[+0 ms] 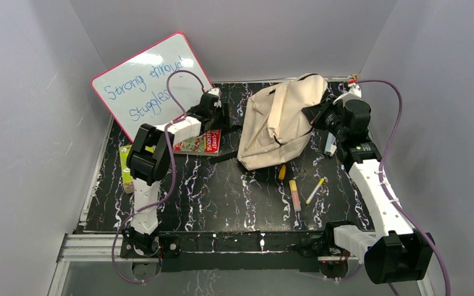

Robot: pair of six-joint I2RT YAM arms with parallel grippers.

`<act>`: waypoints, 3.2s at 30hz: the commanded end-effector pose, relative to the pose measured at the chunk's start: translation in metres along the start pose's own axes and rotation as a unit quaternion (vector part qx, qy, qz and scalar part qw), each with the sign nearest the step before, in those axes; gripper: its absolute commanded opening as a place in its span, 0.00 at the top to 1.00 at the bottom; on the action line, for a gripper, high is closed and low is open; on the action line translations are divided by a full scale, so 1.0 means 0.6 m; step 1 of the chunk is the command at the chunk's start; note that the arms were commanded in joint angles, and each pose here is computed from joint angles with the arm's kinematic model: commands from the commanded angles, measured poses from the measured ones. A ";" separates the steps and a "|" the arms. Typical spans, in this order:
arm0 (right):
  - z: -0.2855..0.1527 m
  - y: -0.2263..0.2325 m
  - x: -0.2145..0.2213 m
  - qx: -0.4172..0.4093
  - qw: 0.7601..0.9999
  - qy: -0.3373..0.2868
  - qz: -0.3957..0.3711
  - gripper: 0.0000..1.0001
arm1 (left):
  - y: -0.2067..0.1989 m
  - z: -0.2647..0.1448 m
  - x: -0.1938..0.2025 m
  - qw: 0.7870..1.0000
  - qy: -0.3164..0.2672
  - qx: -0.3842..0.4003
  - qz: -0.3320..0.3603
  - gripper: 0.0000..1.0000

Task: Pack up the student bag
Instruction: Adjust the book at the center of the board, then place the student bag at the center of the board.

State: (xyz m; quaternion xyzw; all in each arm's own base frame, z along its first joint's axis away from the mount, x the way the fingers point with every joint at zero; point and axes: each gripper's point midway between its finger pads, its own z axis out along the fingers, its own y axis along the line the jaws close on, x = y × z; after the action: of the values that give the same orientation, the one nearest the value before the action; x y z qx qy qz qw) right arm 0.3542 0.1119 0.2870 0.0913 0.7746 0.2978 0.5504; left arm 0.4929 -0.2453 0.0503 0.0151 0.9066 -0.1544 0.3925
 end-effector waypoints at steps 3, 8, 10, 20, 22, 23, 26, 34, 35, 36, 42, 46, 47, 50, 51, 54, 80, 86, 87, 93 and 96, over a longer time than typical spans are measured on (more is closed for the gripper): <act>-0.012 0.061 -0.072 -0.069 0.995 -0.067 -0.035 1.00 | 0.014 -0.004 0.001 0.997 0.010 -0.032 0.064 0.39; -0.007 0.059 -0.068 -0.070 0.995 -0.064 -0.037 1.00 | 0.046 -0.015 0.031 0.989 0.038 -0.091 0.108 0.42; -0.005 0.057 -0.067 -0.068 0.995 -0.064 -0.040 1.00 | 0.051 -0.023 0.044 0.987 0.048 -0.103 0.116 0.44; -0.001 0.033 -0.080 -0.028 0.995 -0.077 -0.055 1.00 | 0.079 -0.093 0.113 0.983 0.080 -0.120 0.113 0.48; 0.000 0.022 -0.083 -0.009 0.995 -0.082 -0.056 1.00 | 0.085 -0.109 0.119 0.983 0.079 -0.125 0.108 0.47; -0.001 0.017 -0.085 0.001 0.995 -0.084 -0.058 1.00 | 0.086 -0.117 0.120 0.984 0.078 -0.125 0.103 0.47; -0.003 0.002 -0.094 0.028 0.993 -0.093 -0.064 1.00 | 0.080 -0.134 0.122 0.986 0.074 -0.117 0.090 0.47; -0.007 -0.022 -0.107 0.069 0.989 -0.111 -0.077 1.00 | 0.076 -0.160 0.126 0.989 0.070 -0.105 0.073 0.46; -0.001 -0.017 -0.099 0.056 0.990 -0.101 -0.079 1.00 | 0.072 -0.163 0.122 0.990 0.067 -0.102 0.070 0.46; 0.006 -0.010 -0.091 0.039 0.992 -0.090 -0.083 1.00 | 0.067 -0.168 0.116 0.991 0.063 -0.095 0.068 0.46; 0.065 0.001 -0.040 -0.024 0.994 -0.009 -0.106 1.00 | 0.036 -0.215 0.069 0.997 0.020 -0.056 0.052 0.46; 0.103 0.001 0.011 -0.068 0.988 0.067 -0.118 0.96 | 0.021 -0.245 0.054 0.999 0.000 -0.031 0.045 0.45; 0.111 -0.007 0.021 -0.066 0.988 0.077 -0.118 0.95 | 0.018 -0.251 0.051 0.999 -0.004 -0.026 0.043 0.45; 0.130 -0.050 0.071 -0.037 0.987 0.117 -0.100 0.94 | 0.011 -0.265 0.045 0.999 -0.014 -0.012 0.040 0.44; 0.138 -0.057 0.081 -0.038 0.987 0.120 -0.098 0.92 | 0.008 -0.267 0.045 0.999 -0.016 -0.007 0.039 0.44; 0.164 -0.075 0.111 -0.043 0.984 0.148 -0.091 0.83 | -0.001 -0.267 0.051 0.999 -0.011 0.010 0.035 0.44; 0.085 -0.135 0.069 0.157 0.962 0.149 -0.166 0.27 | -0.168 -0.222 0.190 0.984 0.069 0.127 0.104 0.48; 0.094 -0.011 0.167 -0.009 0.965 0.218 -0.144 0.27 | -0.141 -0.210 0.222 0.986 0.080 0.101 0.106 0.48; 0.098 -0.003 0.186 -0.014 0.962 0.229 -0.146 0.28 | -0.140 -0.209 0.224 0.986 0.081 0.099 0.106 0.48; 0.126 -0.010 0.270 0.019 0.952 0.265 -0.154 0.35 | -0.138 -0.206 0.230 0.986 0.086 0.098 0.107 0.48; 0.132 -0.029 0.286 0.062 0.950 0.258 -0.166 0.38 | -0.136 -0.204 0.232 0.986 0.087 0.096 0.109 0.48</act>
State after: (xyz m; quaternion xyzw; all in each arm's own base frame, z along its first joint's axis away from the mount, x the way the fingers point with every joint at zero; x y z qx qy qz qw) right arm 0.3519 0.2112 0.1268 -0.1155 0.9114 0.2062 0.3368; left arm 0.2943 -0.3067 0.0550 0.1702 0.9089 -0.2116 0.3165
